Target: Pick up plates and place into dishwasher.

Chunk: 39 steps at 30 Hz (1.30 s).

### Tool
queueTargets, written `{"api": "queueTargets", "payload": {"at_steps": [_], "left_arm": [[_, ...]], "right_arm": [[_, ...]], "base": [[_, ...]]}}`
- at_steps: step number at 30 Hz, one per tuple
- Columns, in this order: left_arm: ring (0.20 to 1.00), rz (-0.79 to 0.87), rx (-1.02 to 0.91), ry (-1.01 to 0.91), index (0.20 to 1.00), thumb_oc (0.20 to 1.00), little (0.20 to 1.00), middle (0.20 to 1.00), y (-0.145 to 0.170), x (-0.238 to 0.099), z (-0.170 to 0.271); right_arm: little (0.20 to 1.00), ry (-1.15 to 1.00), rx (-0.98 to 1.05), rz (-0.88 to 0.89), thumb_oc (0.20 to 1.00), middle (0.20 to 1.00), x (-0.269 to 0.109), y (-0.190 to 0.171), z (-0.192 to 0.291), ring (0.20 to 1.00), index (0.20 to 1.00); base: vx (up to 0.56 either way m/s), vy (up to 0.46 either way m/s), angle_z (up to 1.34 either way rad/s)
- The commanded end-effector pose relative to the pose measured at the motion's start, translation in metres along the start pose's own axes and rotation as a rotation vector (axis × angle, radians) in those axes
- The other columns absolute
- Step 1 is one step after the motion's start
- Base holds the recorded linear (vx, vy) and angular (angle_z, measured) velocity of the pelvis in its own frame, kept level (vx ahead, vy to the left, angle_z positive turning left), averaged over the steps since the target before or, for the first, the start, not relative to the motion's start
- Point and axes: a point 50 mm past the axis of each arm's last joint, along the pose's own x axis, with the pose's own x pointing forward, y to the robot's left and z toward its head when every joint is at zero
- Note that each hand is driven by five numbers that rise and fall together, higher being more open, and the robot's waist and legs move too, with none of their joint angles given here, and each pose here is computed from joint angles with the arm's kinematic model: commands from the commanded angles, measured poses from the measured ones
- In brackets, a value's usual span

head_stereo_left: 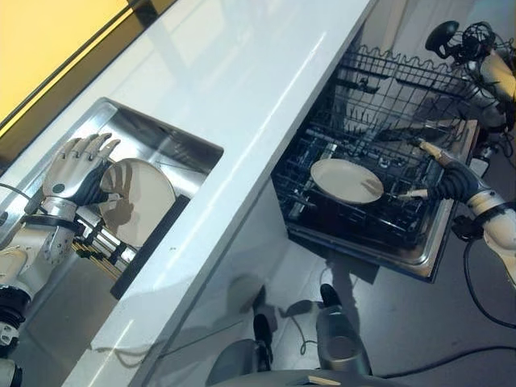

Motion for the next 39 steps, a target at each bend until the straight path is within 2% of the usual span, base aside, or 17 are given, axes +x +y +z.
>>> {"api": "queueTargets", "payload": {"at_steps": [1, 19, 25, 28, 34, 35, 37, 39], "left_arm": [[1.0, 0.074, 0.164, 0.012, 1.0, 1.0, 1.0, 1.0, 0.034, 0.01, -0.025], [1.0, 0.104, 0.186, -0.078, 1.0, 1.0, 1.0, 1.0, 0.056, 0.032, -0.012], [1.0, 0.136, 0.193, -0.103, 1.0, 1.0, 1.0, 1.0, 0.064, 0.05, -0.003], [1.0, 0.117, 0.186, -0.123, 1.0, 1.0, 1.0, 1.0, 0.063, 0.056, 0.002], [1.0, -0.033, 0.153, -0.136, 1.0, 1.0, 1.0, 1.0, 0.048, 0.051, 0.003], [0.915, -0.048, 0.152, -0.135, 0.915, 0.915, 0.915, 0.915, 0.046, 0.05, 0.002], [0.2, -0.058, 0.139, -0.132, 0.2, 0.2, 0.2, 0.2, 0.045, 0.047, 0.002], [0.2, -0.063, 0.132, -0.13, 0.2, 0.2, 0.2, 0.2, 0.045, 0.047, 0.002]], "right_arm": [[1.0, -0.138, -0.034, -0.087, 1.0, 1.0, 0.004, -0.024, 0.027, 1.0, 1.0], [1.0, -0.148, 0.01, -0.116, 1.0, 1.0, 0.013, -0.019, 0.032, 1.0, 1.0], [1.0, -0.151, 0.01, -0.112, 1.0, 1.0, 0.019, -0.02, 0.035, 1.0, 1.0], [1.0, -0.155, 0.008, -0.112, 1.0, 1.0, 0.021, -0.02, 0.037, 1.0, 1.0], [1.0, -0.158, 0.003, -0.117, 1.0, 1.0, 0.02, -0.022, 0.037, 1.0, 1.0], [1.0, -0.158, 0.002, -0.114, 1.0, 1.0, 0.019, -0.022, 0.036, 1.0, 1.0], [1.0, -0.157, 0.0, -0.112, 1.0, 1.0, 0.017, -0.021, 0.035, 1.0, 1.0], [1.0, -0.161, 0.001, -0.107, 1.0, 1.0, 0.016, -0.021, 0.035, 1.0, 1.0]], "base": [[0.01, 0.06, 0.03], [-0.02, 0.013, 0.01], [0.0, 0.031, 0.0], [0.0, 0.0, 0.0], [0.0, 0.026, -0.03], [0.02, 0.035, -0.03], [0.01, 0.016, 0.0], [0.0, 0.0, 0.0]]}}
